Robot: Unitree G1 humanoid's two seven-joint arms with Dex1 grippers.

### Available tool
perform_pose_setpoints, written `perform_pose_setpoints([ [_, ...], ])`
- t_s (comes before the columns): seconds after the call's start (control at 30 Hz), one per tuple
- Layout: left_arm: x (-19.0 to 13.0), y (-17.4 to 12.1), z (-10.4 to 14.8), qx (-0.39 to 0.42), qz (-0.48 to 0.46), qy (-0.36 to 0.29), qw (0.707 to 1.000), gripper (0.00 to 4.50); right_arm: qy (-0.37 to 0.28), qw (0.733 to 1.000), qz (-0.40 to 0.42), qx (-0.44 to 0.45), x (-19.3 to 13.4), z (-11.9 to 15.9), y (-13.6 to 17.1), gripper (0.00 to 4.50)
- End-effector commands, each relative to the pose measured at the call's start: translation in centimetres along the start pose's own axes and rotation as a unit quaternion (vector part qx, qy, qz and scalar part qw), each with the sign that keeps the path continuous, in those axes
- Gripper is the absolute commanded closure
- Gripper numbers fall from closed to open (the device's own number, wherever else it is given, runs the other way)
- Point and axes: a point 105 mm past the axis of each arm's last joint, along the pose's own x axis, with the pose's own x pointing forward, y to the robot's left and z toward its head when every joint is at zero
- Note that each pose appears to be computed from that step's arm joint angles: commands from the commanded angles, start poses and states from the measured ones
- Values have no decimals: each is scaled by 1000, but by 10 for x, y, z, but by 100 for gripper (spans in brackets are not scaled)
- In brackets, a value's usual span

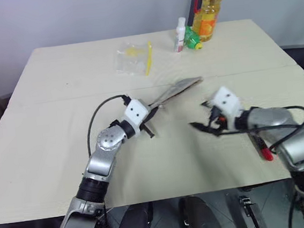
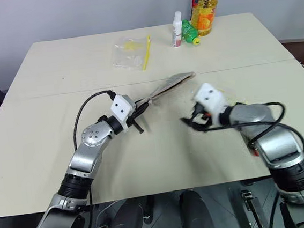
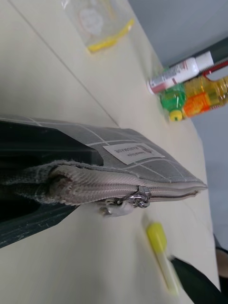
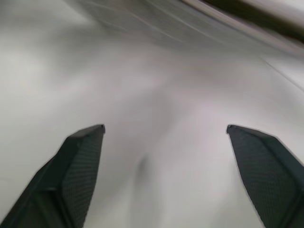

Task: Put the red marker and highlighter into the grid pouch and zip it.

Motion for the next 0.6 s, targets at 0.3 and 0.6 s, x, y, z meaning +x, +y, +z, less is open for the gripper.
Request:
perform_pose_setpoints([
  [0.3,-3,4,4,19,4,-7,1000,450,36,986,-116,113,-9,-54,-83,52],
  [0.6,-4,2,2,17,5,-5,1000,450,35,985,-89,142,-6,-59,-72,284],
])
